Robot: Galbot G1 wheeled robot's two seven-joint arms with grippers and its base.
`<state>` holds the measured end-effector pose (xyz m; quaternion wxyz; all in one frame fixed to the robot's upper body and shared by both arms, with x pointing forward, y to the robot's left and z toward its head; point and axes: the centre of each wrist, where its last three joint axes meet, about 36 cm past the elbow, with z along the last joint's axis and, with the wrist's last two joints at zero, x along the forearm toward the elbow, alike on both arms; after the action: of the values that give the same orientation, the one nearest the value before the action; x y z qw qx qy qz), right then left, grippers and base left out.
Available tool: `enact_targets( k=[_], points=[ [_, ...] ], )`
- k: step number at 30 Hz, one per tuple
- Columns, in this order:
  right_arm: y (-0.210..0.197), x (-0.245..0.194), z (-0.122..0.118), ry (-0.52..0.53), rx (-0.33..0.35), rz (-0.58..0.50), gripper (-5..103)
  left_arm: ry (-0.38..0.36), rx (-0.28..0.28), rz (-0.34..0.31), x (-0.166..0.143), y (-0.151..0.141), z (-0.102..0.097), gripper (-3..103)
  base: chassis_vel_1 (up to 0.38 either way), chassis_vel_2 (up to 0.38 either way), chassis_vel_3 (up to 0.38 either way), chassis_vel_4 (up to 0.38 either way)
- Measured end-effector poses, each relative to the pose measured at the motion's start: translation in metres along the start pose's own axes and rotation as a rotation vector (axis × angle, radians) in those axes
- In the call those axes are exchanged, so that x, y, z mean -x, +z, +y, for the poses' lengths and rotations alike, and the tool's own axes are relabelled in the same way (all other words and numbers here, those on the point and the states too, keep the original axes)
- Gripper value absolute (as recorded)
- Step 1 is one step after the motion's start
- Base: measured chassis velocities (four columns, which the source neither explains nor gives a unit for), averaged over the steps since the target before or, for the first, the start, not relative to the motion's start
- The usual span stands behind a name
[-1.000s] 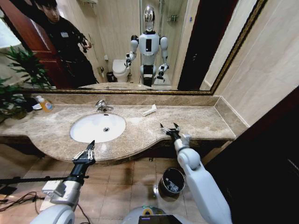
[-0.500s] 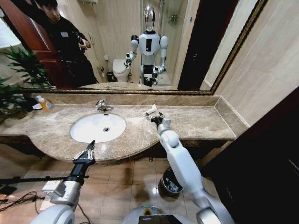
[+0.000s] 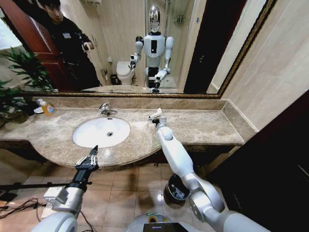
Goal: Pick up the trash from the sink and place it in the trash bin.
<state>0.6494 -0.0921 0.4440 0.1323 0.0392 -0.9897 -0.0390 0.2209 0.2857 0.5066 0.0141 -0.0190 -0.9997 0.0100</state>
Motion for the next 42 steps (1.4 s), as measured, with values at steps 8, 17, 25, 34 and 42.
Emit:
enact_targets(
  k=[8,17,25,34,42],
  points=[
    [-0.004,0.014,-0.015,-0.002,0.02,0.0,100,0.0,0.0,0.0,0.0,0.0,0.0,0,0.0,0.0,0.0,0.0],
    [0.012,0.02,-0.022,-0.026,0.001,0.007,102,0.0,0.0,0.0,0.0,0.0,0.0,0,0.0,0.0,0.0,0.0],
    [0.027,0.008,-0.015,-0.077,-0.006,-0.015,99,0.0,0.0,0.0,0.0,0.0,0.0,0,0.0,0.0,0.0,0.0],
    [0.021,-0.004,0.002,-0.114,-0.029,-0.039,99,0.0,0.0,0.0,0.0,0.0,0.0,0,0.0,0.0,0.0,0.0],
    [0.018,-0.009,0.008,-0.132,-0.021,-0.058,99,0.0,0.0,0.0,0.0,0.0,0.0,0,0.0,0.0,0.0,0.0]
  ],
)
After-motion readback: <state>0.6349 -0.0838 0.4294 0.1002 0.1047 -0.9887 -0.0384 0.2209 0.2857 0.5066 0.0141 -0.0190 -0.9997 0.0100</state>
